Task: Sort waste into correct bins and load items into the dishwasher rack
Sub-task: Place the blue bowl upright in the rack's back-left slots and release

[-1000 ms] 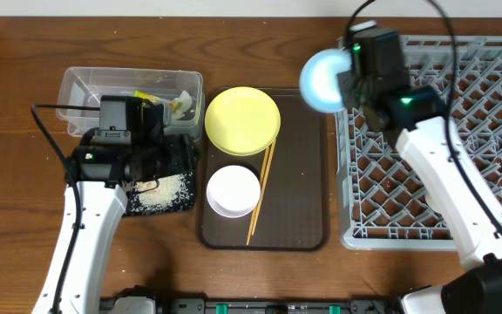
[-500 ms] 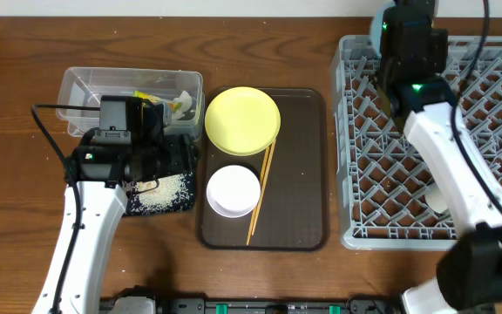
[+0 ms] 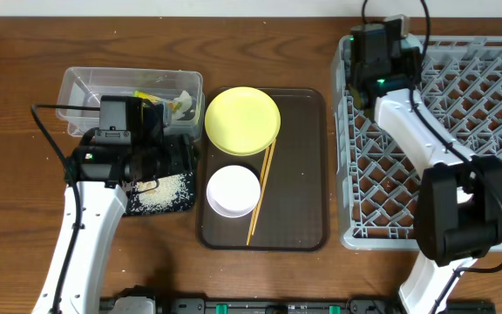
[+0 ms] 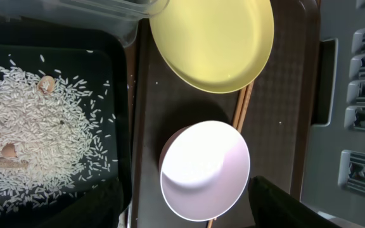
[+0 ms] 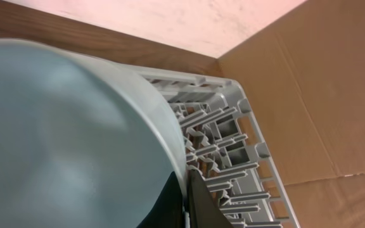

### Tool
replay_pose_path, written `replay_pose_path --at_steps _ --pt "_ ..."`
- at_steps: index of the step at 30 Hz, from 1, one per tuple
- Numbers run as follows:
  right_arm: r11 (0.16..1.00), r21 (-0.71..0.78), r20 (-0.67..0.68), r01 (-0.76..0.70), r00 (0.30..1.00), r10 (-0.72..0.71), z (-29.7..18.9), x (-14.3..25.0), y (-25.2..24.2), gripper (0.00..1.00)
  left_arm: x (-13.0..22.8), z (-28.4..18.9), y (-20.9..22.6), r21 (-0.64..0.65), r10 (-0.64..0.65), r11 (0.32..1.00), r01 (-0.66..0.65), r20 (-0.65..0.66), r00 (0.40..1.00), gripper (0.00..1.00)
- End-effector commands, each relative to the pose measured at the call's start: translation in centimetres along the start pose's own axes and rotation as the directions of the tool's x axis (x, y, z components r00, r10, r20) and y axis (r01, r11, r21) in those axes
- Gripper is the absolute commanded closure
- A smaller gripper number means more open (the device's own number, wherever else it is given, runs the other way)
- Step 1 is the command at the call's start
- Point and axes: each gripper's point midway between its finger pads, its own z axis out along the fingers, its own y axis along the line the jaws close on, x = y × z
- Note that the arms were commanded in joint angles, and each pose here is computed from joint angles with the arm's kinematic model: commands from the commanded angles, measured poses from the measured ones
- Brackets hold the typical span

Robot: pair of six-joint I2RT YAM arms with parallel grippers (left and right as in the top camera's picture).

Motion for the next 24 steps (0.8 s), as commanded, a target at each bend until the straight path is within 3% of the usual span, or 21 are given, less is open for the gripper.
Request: replay_pose_path --at_steps 1,10,17,20,23,24 --pt "0.998 -0.03 0.011 0.049 0.999 -0.048 -1.0 0.0 2.2 0.99 -0.2 -0.1 0.1 -0.006 0.011 1.0 -0.011 0.003 1.0 0.34" --pt "0.99 -0.104 -0.074 0.098 0.992 -0.106 -2.5 3.1 4.1 0.99 -0.2 -0.1 0.1 -0.007 0.011 1.0 -0.011 0.003 1.0 0.34" --pt "0.904 -0.426 -0.249 -0.041 0.966 -0.074 -5.9 7.2 8.3 0.96 -0.2 -0.1 0.1 -0.007 0.011 1.0 -0.011 0.003 1.0 0.34" --pt "0.872 -0.485 -0.259 -0.065 0.963 -0.072 -7.4 6.9 7.7 0.85 -0.2 -0.1 0.1 -0.007 0.011 1.0 -0.011 0.003 1.0 0.34" --pt "0.863 -0.498 -0.242 -0.089 0.969 -0.04 -8.8 5.8 5.7 0.58 -0.2 -0.1 0.1 -0.007 0.011 1.0 -0.011 0.002 1.0 0.34" --pt "0.861 -0.498 -0.23 -0.102 0.973 -0.017 -9.3 5.2 4.8 0.54 -0.2 -0.1 0.1 -0.007 0.011 1.0 -0.011 0.002 1.0 0.33"
